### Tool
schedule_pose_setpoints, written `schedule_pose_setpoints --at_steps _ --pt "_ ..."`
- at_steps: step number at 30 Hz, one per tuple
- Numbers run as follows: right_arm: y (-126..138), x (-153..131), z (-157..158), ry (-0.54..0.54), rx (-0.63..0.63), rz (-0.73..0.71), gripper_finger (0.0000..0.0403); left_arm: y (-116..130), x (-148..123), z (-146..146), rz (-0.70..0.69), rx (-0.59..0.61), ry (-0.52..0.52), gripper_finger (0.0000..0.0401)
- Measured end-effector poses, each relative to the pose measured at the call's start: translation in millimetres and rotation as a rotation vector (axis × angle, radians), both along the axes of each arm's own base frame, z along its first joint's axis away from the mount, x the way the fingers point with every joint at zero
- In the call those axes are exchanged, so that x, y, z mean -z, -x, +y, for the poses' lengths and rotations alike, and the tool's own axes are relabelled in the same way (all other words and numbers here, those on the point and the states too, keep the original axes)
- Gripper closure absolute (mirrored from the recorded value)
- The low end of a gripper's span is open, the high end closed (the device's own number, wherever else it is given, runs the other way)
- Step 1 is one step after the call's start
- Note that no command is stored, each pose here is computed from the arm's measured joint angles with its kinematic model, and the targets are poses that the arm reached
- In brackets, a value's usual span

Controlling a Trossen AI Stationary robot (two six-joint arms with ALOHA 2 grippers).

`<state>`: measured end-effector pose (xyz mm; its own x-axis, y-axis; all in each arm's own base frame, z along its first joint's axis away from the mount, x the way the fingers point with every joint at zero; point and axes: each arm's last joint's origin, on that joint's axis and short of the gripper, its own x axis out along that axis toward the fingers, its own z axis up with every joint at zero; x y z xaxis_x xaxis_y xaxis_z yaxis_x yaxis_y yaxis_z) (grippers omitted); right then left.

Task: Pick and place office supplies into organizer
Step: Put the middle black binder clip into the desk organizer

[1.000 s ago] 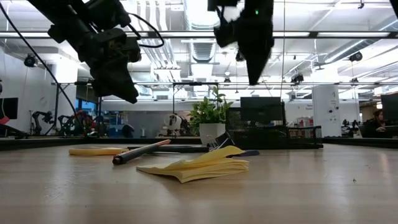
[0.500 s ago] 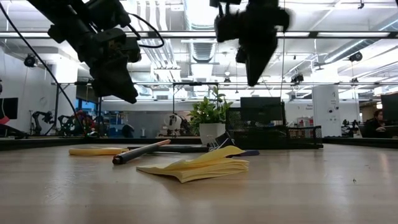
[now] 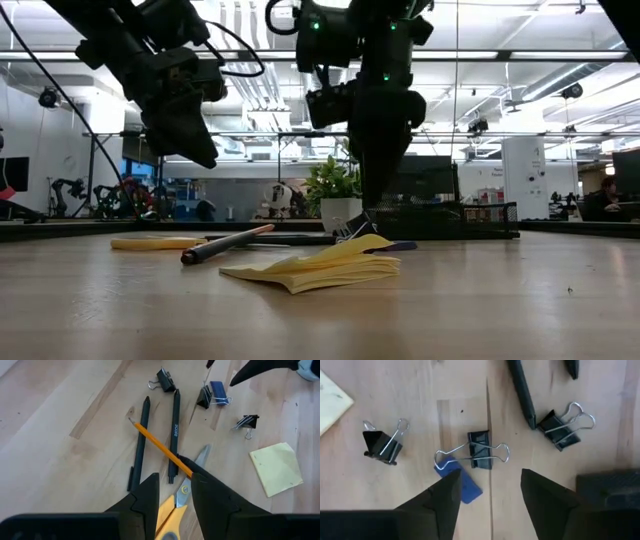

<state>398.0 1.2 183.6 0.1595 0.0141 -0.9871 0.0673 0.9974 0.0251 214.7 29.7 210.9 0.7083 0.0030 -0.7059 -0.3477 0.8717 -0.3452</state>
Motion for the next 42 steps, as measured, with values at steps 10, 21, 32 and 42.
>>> schedule_pose_setpoints --at_steps 10,21,32,42 --pt "-5.6 23.8 -25.8 -0.085 -0.014 -0.024 0.0209 0.6 0.6 -0.4 0.008 0.022 -0.015 0.0304" --pt "-8.1 39.9 -25.5 -0.17 0.001 0.017 0.0247 4.0 4.4 -0.9 0.054 0.04 -0.025 0.0304" --pt "-12.1 28.4 -25.4 -0.174 0.009 0.007 0.0391 7.7 13.2 -1.5 0.079 0.041 -0.021 0.0304" --pt "17.7 -59.9 -26.6 0.047 0.122 0.07 0.0395 11.8 21.9 -2.1 0.106 0.039 -0.015 0.0304"
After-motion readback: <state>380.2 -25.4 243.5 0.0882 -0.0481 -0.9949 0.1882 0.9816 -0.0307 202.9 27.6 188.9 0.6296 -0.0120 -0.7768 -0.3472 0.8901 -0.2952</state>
